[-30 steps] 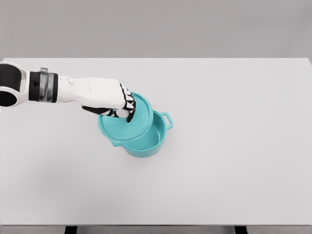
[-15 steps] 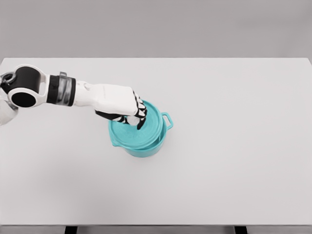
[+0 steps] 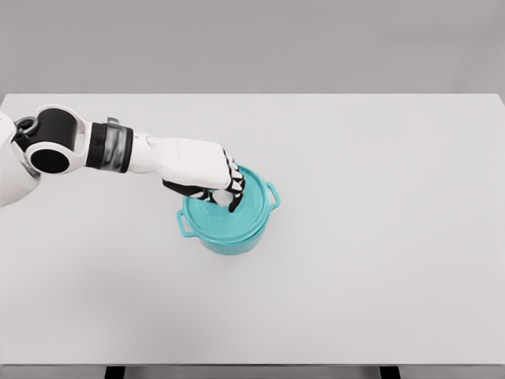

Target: Cover the pot with left arm

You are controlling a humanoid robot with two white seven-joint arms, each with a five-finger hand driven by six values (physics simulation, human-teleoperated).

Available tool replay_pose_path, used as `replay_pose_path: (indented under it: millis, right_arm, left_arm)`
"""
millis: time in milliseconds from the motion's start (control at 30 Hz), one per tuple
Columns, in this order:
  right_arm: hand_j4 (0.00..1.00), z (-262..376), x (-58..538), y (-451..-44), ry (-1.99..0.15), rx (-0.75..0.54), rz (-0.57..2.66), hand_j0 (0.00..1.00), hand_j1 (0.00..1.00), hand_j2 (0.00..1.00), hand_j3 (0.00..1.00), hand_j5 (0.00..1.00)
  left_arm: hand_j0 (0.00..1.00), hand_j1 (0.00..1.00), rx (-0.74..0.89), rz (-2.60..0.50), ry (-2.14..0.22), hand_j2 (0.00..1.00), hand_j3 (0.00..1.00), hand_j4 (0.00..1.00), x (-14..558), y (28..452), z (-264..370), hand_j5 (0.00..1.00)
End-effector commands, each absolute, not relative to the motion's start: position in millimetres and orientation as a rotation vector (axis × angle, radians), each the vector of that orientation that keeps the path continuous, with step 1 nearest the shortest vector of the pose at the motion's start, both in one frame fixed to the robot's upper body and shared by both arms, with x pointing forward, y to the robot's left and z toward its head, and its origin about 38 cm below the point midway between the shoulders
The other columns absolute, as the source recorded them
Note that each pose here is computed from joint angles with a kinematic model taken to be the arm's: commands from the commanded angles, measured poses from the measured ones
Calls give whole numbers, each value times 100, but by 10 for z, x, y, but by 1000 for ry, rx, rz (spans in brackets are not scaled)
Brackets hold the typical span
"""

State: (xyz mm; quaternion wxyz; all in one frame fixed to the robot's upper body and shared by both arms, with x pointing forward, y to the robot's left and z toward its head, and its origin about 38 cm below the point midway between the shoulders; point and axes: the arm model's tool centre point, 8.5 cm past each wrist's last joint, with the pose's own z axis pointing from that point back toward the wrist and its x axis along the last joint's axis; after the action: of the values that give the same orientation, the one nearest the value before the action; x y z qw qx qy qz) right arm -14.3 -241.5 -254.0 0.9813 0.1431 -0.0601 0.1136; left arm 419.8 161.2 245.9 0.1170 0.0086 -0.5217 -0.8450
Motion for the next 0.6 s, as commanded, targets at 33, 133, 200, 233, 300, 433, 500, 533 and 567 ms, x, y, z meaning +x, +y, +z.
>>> replay_pose_path:
  millis: [33, 133, 200, 233, 300, 433, 500, 533, 567]
  right_arm:
    - [100, -2540, -141, -2415, -121, 288, 229, 100, 100, 100, 100, 100]
    - [100, -2539, -146, -2415, -120, 288, 229, 100, 100, 100, 100, 100]
    - [100, -2540, -141, -2415, -121, 288, 229, 100, 100, 100, 100, 100]
    - [100, -2540, -139, -2414, -123, 288, 229, 100, 100, 100, 100, 100]
    - [100, -2539, -145, -2415, -121, 288, 229, 100, 100, 100, 100, 100]
    - [100, -2539, -146, -2415, -120, 288, 229, 100, 100, 100, 100, 100]
    - [100, -2540, -140, -2414, -123, 288, 229, 100, 100, 100, 100, 100]
    - [100, -2540, -141, -2415, -121, 288, 229, 100, 100, 100, 100, 100]
    - [100, -2539, -145, -2415, -121, 288, 229, 100, 100, 100, 100, 100]
  left_arm:
    - [48, 48, 29, -2469, -1532, 48, 48, 48, 4213, 1606, 2488, 48]
    - [63, 63, 33, -2470, -1530, 63, 63, 63, 4219, 1609, 2492, 63]
    - [68, 68, 33, -2470, -1530, 68, 68, 68, 4219, 1609, 2492, 68]
    - [68, 68, 33, -2470, -1530, 68, 68, 68, 4219, 1609, 2492, 68]
    - [68, 68, 33, -2470, -1530, 68, 68, 68, 4219, 1609, 2492, 68]
    - [79, 79, 30, -2468, -1531, 79, 79, 79, 4217, 1609, 2487, 79]
    - [79, 79, 34, -2470, -1525, 79, 79, 79, 4218, 1624, 2485, 79]
    - [79, 79, 34, -2469, -1524, 79, 79, 79, 4222, 1627, 2484, 79]
    - [79, 79, 35, -2468, -1517, 79, 79, 79, 4230, 1637, 2473, 79]
